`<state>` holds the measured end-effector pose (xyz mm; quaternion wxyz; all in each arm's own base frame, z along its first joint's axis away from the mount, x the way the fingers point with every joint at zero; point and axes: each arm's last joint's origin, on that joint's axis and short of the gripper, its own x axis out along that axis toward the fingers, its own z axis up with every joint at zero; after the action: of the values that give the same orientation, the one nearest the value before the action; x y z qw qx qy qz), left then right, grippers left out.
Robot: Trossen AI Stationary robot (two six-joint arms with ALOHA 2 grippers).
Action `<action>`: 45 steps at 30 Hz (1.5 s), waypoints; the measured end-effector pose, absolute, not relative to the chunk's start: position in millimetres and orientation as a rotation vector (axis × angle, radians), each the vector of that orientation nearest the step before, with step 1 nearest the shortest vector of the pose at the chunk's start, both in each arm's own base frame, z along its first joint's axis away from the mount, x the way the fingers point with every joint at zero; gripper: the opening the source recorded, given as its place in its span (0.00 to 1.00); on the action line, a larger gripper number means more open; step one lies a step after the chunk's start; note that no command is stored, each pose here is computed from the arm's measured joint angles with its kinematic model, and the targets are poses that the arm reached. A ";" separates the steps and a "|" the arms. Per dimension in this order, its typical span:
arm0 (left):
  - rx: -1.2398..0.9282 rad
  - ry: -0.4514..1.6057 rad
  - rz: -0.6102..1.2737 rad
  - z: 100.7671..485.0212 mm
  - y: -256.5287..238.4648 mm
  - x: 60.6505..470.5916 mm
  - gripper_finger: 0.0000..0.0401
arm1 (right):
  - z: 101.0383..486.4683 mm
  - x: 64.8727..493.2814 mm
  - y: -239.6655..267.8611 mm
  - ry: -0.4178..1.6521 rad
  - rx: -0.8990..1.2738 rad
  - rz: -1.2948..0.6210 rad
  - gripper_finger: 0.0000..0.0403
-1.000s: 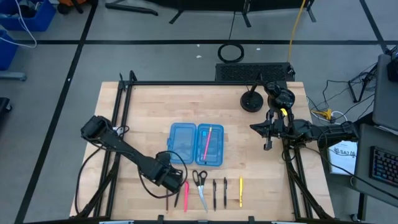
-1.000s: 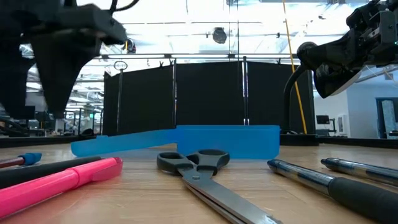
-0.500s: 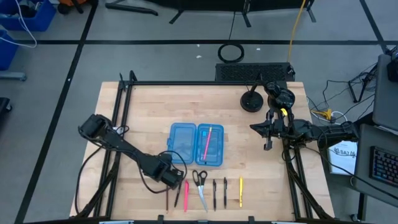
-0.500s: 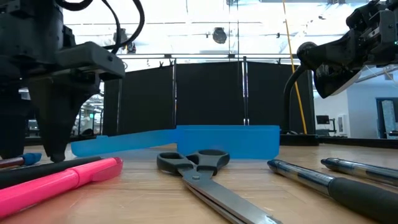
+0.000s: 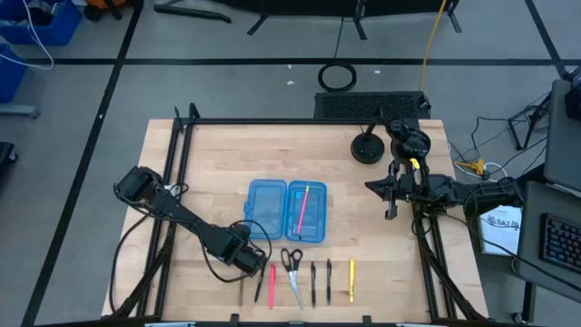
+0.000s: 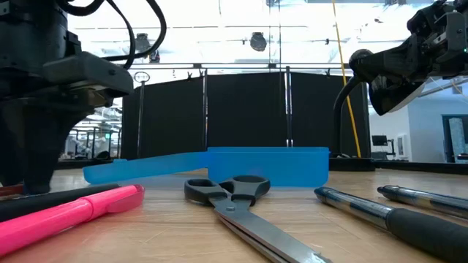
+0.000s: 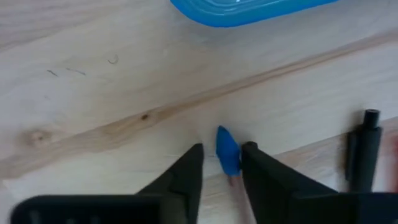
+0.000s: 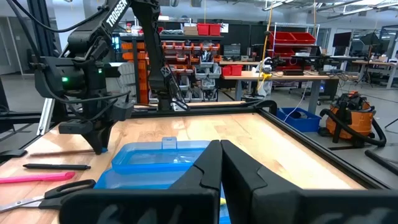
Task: Pick & place school supplies into a supply box
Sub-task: Put the brown pencil into the blue pencil box
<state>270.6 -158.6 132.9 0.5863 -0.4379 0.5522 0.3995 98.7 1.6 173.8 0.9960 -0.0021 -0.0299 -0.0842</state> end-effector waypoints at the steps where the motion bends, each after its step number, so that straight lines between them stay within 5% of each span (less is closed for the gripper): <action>1: -1.021 1.288 0.932 132.7 -158.6 270.6 0.23 | 173.6 98.8 1.6 -0.060 -0.004 -0.169 0.00; 9: -1.025 1.264 0.943 132.5 -159.6 270.1 0.05 | 173.7 98.8 1.6 -0.060 -0.004 -0.169 0.00; 22: -1.099 1.198 0.930 145.4 -160.4 272.5 0.04 | 173.7 98.8 1.6 -0.060 -0.004 -0.169 0.00; 36: -1.055 0.937 0.809 245.3 -140.2 301.7 0.04 | 173.7 98.8 1.6 -0.060 -0.001 -0.169 0.00; 45: -1.108 0.693 0.734 285.7 -74.2 348.1 0.06 | 173.9 98.7 1.6 -0.063 0.000 -0.168 0.00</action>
<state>348.1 -74.2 285.7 0.7320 -0.5036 0.3150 0.3337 98.7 1.6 173.9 0.9960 -0.0001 -0.0314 -0.0840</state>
